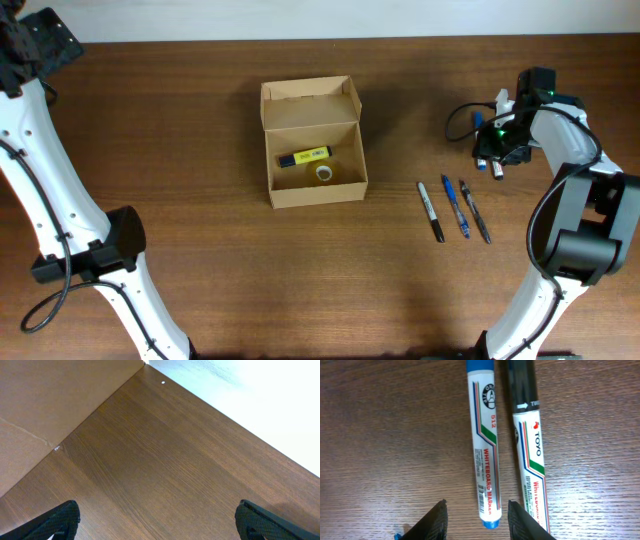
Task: Pack container
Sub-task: 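Move the right gripper over the blue whiteboard marker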
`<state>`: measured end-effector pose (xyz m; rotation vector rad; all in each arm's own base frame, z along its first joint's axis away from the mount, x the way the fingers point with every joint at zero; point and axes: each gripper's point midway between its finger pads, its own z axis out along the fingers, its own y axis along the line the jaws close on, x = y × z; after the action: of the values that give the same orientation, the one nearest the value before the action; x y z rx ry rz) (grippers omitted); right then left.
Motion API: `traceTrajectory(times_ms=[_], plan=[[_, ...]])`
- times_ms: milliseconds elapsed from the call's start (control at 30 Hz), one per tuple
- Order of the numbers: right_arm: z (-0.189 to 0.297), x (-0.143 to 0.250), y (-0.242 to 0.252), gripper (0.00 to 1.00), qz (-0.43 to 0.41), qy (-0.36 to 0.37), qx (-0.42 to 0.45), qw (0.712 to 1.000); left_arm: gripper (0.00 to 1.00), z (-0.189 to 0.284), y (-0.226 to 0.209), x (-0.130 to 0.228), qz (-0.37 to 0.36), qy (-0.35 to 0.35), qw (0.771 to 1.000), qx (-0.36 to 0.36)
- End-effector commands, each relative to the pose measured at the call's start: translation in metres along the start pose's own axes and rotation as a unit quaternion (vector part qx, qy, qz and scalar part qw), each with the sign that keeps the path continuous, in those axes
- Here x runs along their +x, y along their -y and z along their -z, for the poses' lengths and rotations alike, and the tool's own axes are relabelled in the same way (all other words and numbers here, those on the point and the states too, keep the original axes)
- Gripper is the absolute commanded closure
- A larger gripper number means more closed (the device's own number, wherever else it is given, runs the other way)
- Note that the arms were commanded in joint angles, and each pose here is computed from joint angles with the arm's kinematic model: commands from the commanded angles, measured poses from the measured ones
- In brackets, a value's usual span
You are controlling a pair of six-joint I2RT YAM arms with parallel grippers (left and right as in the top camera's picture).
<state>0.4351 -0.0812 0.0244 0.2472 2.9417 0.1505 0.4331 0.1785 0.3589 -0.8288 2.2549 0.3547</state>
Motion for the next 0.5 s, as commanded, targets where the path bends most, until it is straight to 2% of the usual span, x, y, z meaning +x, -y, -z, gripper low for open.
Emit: traceTrajectory(times_ms=[0, 233, 467], plan=[[-0.002, 0.000, 0.005, 0.61, -0.003, -0.001, 0.019, 1.000, 0.00, 0.003, -0.003, -0.001, -0.004, 0.003, 1.000, -0.004], [-0.004, 0.002, -0.004, 0.61, 0.012, -0.007, 0.017, 1.000, 0.00, 0.003, -0.003, -0.001, -0.004, 0.003, 1.000, -0.004], [0.001, 0.012, -0.023, 0.61, 0.092, -0.040, 0.055, 0.993, 0.00, 0.003, -0.003, -0.001, -0.004, 0.003, 1.000, -0.004]])
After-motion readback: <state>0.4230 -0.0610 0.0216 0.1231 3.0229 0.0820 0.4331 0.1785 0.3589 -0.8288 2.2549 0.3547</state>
